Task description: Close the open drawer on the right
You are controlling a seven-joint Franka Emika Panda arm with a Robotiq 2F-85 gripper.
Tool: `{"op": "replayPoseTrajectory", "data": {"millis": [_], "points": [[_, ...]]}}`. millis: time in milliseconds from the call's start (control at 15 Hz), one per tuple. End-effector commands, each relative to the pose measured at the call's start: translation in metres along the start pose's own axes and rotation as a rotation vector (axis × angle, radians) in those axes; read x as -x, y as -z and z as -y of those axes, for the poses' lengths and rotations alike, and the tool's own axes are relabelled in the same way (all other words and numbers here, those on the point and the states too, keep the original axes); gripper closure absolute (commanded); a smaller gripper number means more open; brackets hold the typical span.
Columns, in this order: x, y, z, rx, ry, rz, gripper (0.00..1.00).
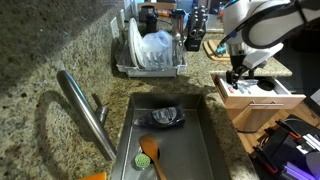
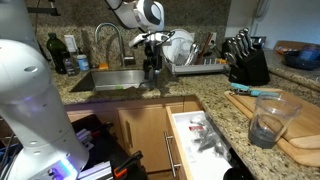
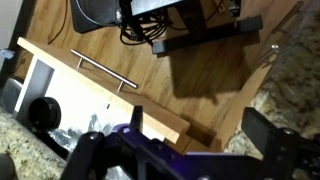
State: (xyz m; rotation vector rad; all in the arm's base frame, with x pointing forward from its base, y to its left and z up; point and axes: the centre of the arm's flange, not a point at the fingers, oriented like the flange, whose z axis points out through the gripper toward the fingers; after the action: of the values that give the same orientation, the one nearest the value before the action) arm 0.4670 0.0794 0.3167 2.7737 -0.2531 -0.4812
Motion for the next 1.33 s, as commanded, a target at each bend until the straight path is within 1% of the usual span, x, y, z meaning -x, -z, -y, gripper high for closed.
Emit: {"op": "replayPoseTrajectory", "data": {"millis": [0, 133, 200, 267, 333, 467, 533, 600, 667, 800, 933, 1000, 1067, 1200, 1267], "points": [[-0.005, -0.015, 0.004, 0.008, 0.006, 0.030, 0.00], [-0.007, -0.023, 0.008, 0.014, 0.013, 0.047, 0.00], [-0.012, -0.037, 0.013, 0.047, -0.003, 0.071, 0.00], [-0.017, -0.059, 0.015, 0.099, -0.043, 0.091, 0.00], [-0.024, -0.090, 0.010, 0.149, -0.085, 0.115, 0.00], [-0.031, -0.131, -0.003, 0.237, -0.155, 0.143, 0.00], [-0.034, -0.145, -0.008, 0.287, -0.197, 0.156, 0.00], [-0.034, -0.152, -0.014, 0.308, -0.233, 0.140, 0.00], [-0.025, -0.135, -0.011, 0.269, -0.182, 0.149, 0.00], [-0.031, -0.156, -0.016, 0.302, -0.219, 0.164, 0.00], [-0.028, -0.155, -0.010, 0.210, -0.227, 0.118, 0.00], [-0.030, -0.158, -0.012, 0.135, -0.252, 0.087, 0.00], [-0.034, -0.162, -0.016, 0.088, -0.271, 0.069, 0.00], [-0.040, -0.168, -0.039, 0.005, -0.334, 0.010, 0.00], [-0.041, -0.170, -0.054, -0.016, -0.369, -0.037, 0.00]]}}
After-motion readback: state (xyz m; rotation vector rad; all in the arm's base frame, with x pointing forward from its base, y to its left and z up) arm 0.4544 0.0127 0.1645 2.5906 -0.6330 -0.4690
